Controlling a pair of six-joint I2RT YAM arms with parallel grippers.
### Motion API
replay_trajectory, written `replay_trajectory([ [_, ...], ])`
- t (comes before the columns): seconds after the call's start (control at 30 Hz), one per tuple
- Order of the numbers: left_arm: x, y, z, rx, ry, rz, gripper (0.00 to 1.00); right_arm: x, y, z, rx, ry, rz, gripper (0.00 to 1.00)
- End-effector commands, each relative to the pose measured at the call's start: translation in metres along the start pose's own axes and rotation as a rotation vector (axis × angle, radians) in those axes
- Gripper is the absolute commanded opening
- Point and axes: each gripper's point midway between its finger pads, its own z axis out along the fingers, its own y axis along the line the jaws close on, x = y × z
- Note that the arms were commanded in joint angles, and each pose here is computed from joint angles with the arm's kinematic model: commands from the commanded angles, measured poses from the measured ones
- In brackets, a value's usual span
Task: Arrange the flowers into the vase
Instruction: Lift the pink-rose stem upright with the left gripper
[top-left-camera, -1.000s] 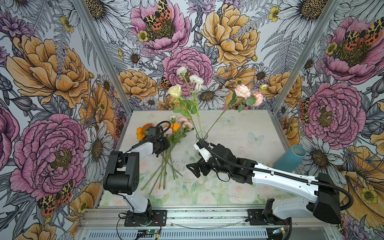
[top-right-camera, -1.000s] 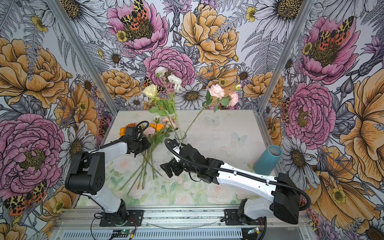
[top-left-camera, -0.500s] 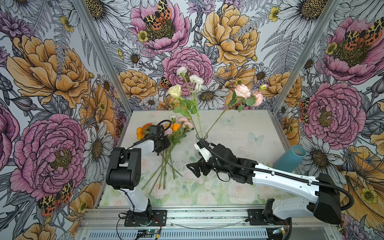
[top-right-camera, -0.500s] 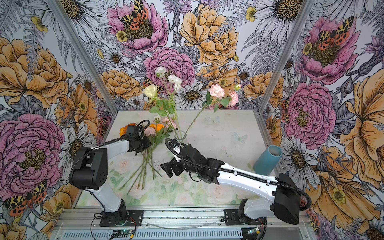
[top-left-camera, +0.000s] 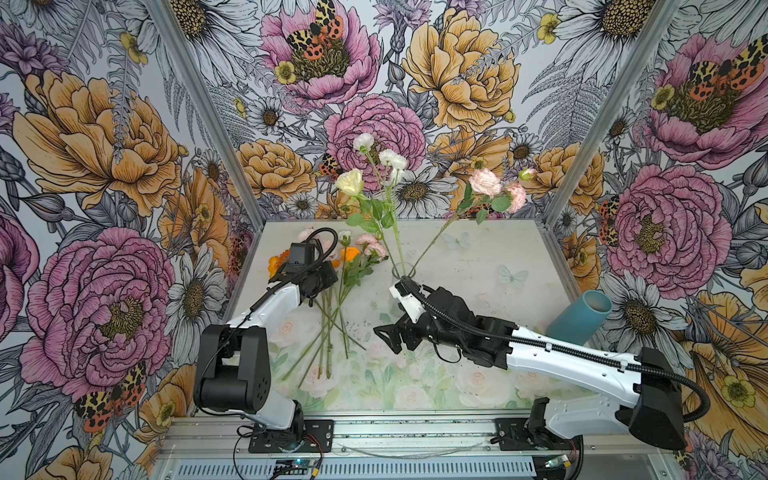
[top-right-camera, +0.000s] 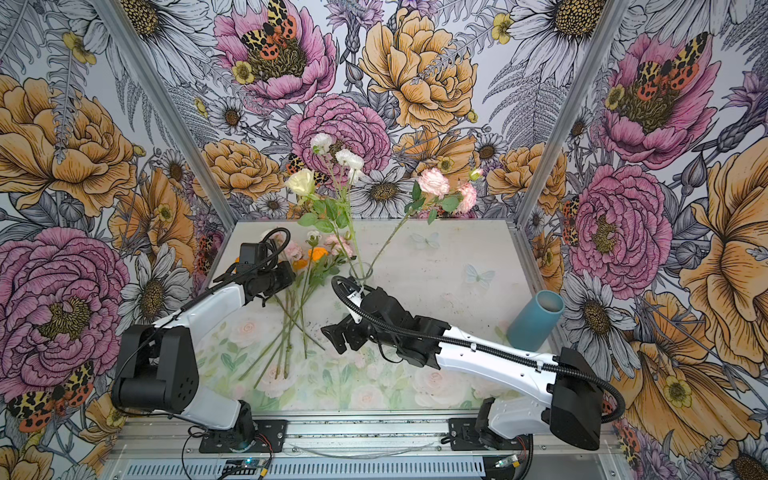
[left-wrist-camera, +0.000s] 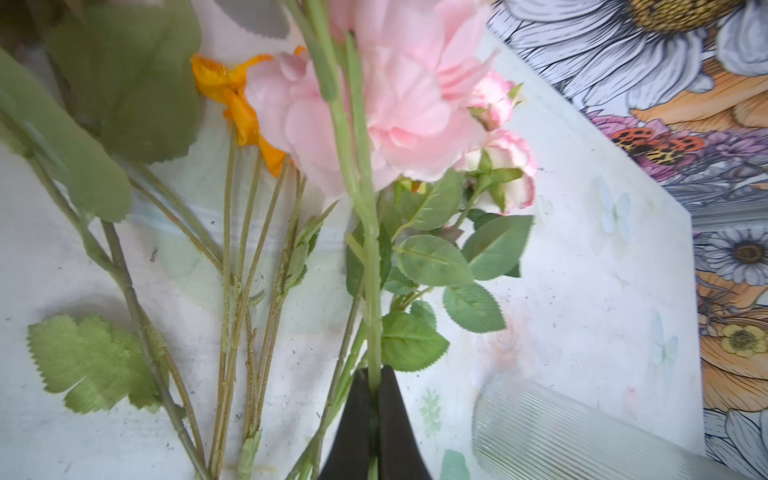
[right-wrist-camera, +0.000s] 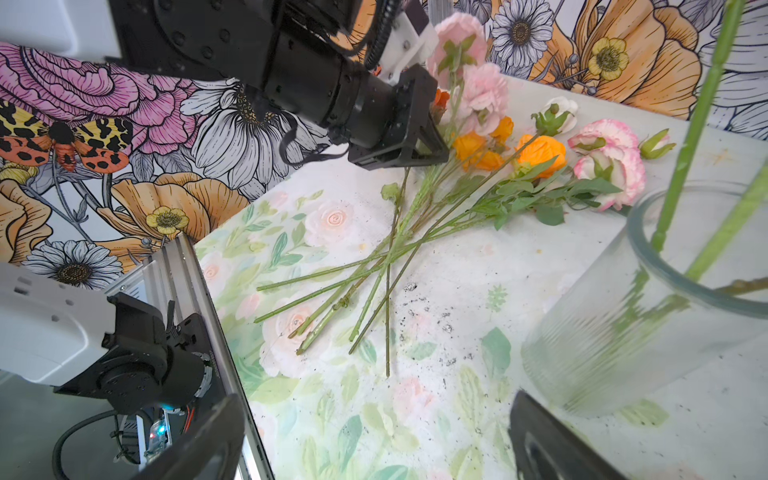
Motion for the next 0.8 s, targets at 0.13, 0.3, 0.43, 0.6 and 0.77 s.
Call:
replay_trajectory([
  [0.13, -0.030, -0.043, -0.061, 0.092, -0.128, 0.111, 0.00, -0.025, 0.004, 0.005, -0.006, -0.041, -0.006, 0.99],
  [0.3, -0.037, -0.072, -0.136, 0.155, -0.323, 0.191, 0.00, -0.035, -0.005, 0.001, -0.005, -0.059, 0.018, 0.99],
  [0.43, -0.031, -0.084, -0.201, 0.218, -0.501, 0.192, 0.00, -0.045, -0.017, -0.014, -0.005, -0.096, 0.033, 1.00],
  [0.6, -0.021, -0.118, -0.281, 0.443, -0.781, 0.253, 0.00, -0.053, -0.046, -0.041, 0.047, -0.155, 0.060, 0.99],
  [0.77, -0.018, -0.167, -0.318, 0.619, -0.957, 0.419, 0.00, -0.051, -0.071, -0.065, 0.080, -0.194, 0.114, 1.00],
])
